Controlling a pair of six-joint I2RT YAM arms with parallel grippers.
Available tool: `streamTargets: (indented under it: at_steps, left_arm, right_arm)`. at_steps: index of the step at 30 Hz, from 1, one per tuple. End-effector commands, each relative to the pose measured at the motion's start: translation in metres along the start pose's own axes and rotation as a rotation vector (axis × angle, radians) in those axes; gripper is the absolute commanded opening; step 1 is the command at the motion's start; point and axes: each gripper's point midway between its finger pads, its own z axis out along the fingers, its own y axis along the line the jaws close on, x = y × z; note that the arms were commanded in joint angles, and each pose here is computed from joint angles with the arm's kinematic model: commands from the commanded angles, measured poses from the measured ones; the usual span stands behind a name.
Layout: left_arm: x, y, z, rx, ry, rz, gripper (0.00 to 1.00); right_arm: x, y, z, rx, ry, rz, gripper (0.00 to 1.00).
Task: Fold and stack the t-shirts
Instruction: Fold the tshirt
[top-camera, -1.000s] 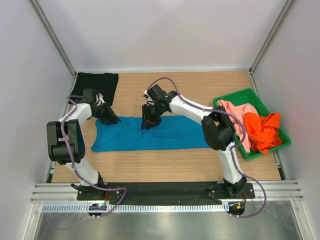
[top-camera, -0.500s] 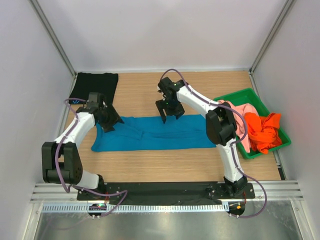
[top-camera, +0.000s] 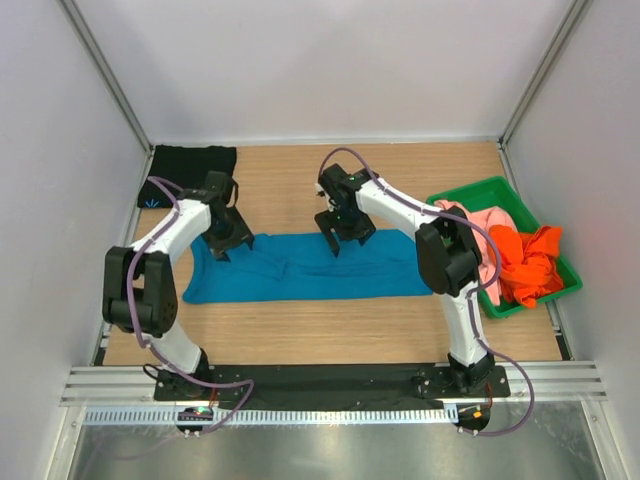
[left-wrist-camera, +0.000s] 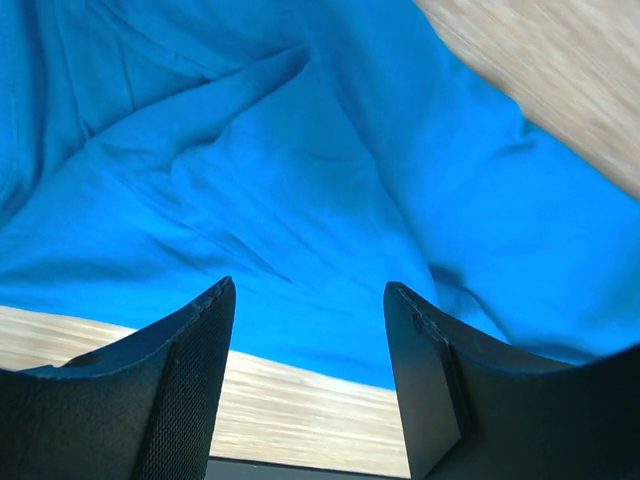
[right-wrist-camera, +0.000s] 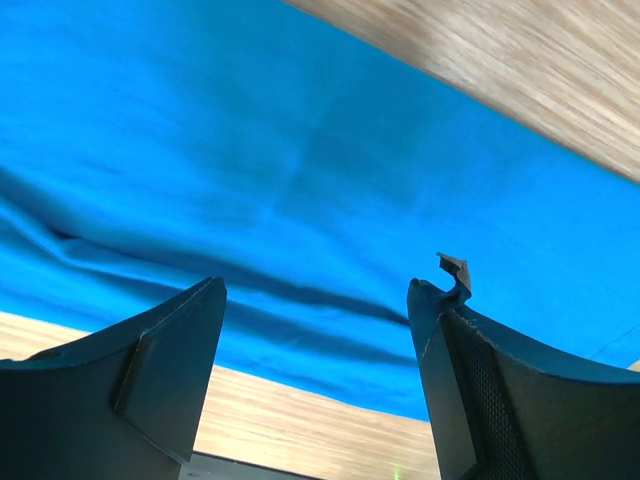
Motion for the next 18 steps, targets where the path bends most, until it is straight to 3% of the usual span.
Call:
streamTargets:
  at_steps: [1,6,11,18]
  left_arm:
    - [0.002,0.004,0.008,-0.125,0.011,0.026,0.63]
    - [0.012,0.003,0.040,-0.187,0.068,0.022,0.64]
    - [0.003,-0.004,0.061,-0.235,0.051,0.126,0.64]
    - [0.020,-0.030,0.096,-0.239,0.124,0.236,0.64]
  right_arm:
    - [-0.009,-0.010,-0.007,0.015,-0.061,-0.009,0.80]
    - [-0.002,-0.017,0.010,0.029,-0.042,0.003,0.80]
    - [0.032,-0.031,0.034,0.063,0.051,0.044,0.81]
    - [0.094,-0.032,0.044,0.061,0.145,0.141,0.81]
